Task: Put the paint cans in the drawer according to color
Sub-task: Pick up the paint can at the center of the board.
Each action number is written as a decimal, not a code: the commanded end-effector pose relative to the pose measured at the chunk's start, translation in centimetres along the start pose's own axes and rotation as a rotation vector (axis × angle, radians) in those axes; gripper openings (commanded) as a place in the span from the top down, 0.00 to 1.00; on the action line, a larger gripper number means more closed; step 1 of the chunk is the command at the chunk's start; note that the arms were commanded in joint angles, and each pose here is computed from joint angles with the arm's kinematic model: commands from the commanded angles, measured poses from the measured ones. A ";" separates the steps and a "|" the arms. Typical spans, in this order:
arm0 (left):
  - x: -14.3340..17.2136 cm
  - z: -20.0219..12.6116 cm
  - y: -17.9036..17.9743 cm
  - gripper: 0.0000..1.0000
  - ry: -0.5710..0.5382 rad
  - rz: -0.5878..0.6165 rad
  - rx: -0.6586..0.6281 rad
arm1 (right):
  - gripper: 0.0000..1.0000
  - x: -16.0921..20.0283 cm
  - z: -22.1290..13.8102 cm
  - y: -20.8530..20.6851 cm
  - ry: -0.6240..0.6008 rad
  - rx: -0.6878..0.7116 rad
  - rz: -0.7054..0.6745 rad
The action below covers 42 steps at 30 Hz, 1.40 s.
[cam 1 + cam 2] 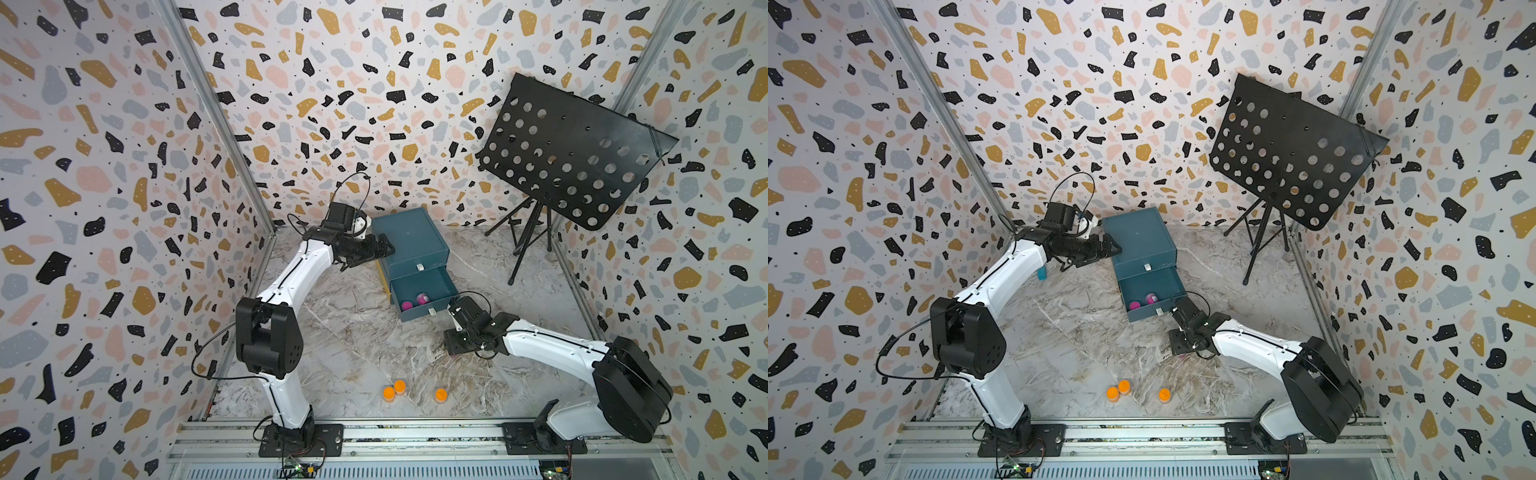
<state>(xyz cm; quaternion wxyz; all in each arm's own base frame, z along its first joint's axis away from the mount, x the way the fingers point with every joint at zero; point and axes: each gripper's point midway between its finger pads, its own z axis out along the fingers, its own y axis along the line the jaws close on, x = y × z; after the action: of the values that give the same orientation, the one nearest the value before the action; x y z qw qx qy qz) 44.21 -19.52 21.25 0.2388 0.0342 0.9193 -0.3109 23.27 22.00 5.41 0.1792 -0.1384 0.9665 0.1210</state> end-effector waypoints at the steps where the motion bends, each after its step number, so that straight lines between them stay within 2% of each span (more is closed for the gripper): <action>1: 1.4 0.5 1.0 0.02 0.042 -0.010 -0.035 | 0.41 0.3 0.3 0.3 0.004 -0.009 0.009; 10: 1.4 0.6 1.0 0.02 0.043 -0.012 -0.035 | 0.47 1.1 1.5 0.5 0.032 0.002 0.005; 20: 1.4 0.5 0.9 0.02 0.041 -0.010 -0.032 | 0.73 1.0 -0.2 -0.3 0.020 0.059 -0.028; 26: 1.4 0.5 0.9 0.02 0.042 -0.011 -0.032 | 0.80 0.1 -2.3 -0.4 -0.026 0.065 -0.036; 35: 1.4 0.5 0.8 0.02 0.042 -0.011 -0.027 | 0.80 -4.1 -8.5 0.6 -0.200 0.028 -0.036; 42: 1.5 0.5 0.8 0.02 0.044 -0.013 -0.025 | 0.80 -10.2 -13.2 1.5 -0.347 -0.043 -0.014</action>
<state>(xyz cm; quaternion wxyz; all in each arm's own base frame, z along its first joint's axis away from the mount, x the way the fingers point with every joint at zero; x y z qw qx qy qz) 44.15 -19.57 21.22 0.2372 0.0343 0.9191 -0.3126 26.68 21.90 18.80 0.3174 -0.1218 0.9276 0.1549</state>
